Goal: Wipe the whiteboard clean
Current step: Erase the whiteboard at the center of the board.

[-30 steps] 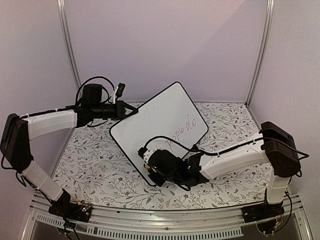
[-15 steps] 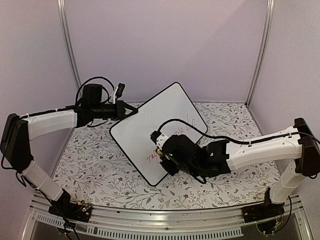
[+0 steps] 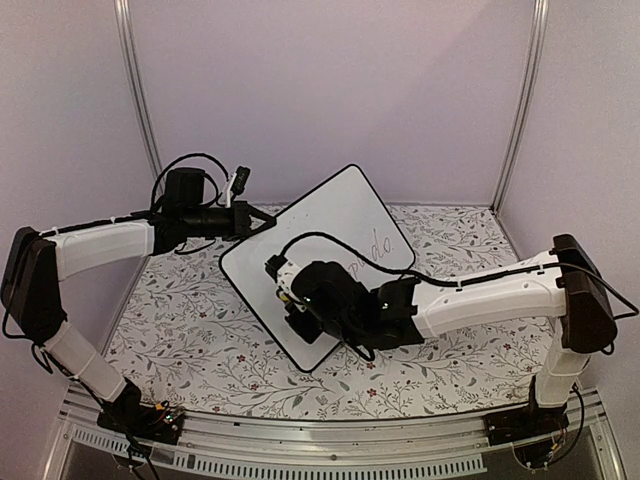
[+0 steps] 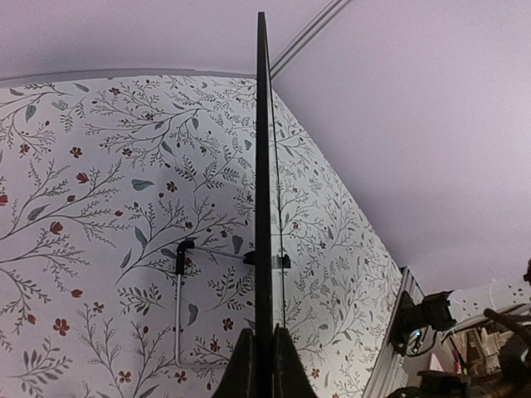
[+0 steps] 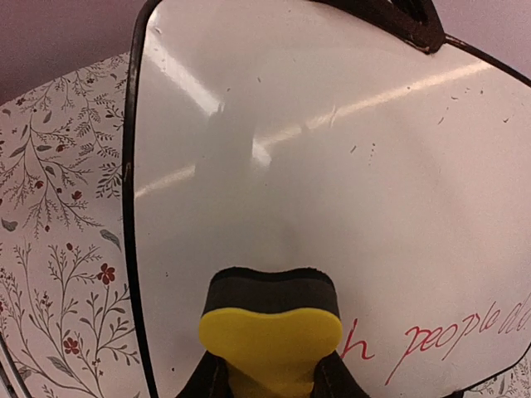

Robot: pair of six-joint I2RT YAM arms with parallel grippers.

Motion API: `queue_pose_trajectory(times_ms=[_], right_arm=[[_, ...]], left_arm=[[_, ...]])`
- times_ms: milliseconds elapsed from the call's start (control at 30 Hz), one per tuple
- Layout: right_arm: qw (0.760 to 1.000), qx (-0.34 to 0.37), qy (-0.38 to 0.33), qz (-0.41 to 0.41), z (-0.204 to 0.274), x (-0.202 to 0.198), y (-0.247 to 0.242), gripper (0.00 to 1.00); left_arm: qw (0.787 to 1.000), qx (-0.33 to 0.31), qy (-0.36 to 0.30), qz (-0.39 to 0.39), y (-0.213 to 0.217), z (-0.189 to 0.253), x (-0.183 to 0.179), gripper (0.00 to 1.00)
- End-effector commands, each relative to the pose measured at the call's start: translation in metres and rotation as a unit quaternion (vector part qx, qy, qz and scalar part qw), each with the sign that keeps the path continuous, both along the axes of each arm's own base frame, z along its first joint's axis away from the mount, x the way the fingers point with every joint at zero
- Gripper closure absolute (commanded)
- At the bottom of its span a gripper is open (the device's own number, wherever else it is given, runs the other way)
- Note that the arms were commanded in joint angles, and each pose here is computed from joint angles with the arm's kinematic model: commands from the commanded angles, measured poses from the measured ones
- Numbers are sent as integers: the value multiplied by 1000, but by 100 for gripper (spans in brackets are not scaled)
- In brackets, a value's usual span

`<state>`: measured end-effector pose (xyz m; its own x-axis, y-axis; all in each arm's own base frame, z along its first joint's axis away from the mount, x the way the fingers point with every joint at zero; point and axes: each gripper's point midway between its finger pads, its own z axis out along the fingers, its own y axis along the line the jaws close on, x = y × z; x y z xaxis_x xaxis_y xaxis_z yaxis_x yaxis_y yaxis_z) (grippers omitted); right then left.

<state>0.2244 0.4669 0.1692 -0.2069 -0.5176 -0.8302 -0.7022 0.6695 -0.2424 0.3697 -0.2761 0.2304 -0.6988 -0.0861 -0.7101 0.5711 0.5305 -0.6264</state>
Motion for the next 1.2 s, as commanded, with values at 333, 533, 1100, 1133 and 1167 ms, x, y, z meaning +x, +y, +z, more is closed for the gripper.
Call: queue_pose_trajectory(times_ms=[333,533,1100,1133,1167], right_arm=[[999,8,10,35,-26,35,37,100],[998,-13,37,39,-56,27,26,100],[995,-52,84,12,-95,0,-18,100],[995,-53,85,11,-95,-2,-20,100],[995,-55,85,10,-94,-2,-21,100]], left_arm=[[999,-14,-39,-25,-9,21,-8,100],[999,-14,-38,-24,-8,21,-7,100],[999,-13,-37,-24,-9,20,-7,100],[999,-13,-37,-23,-9,20,-7,100],[999,-13,-38,-23,-8,20,-7,100]])
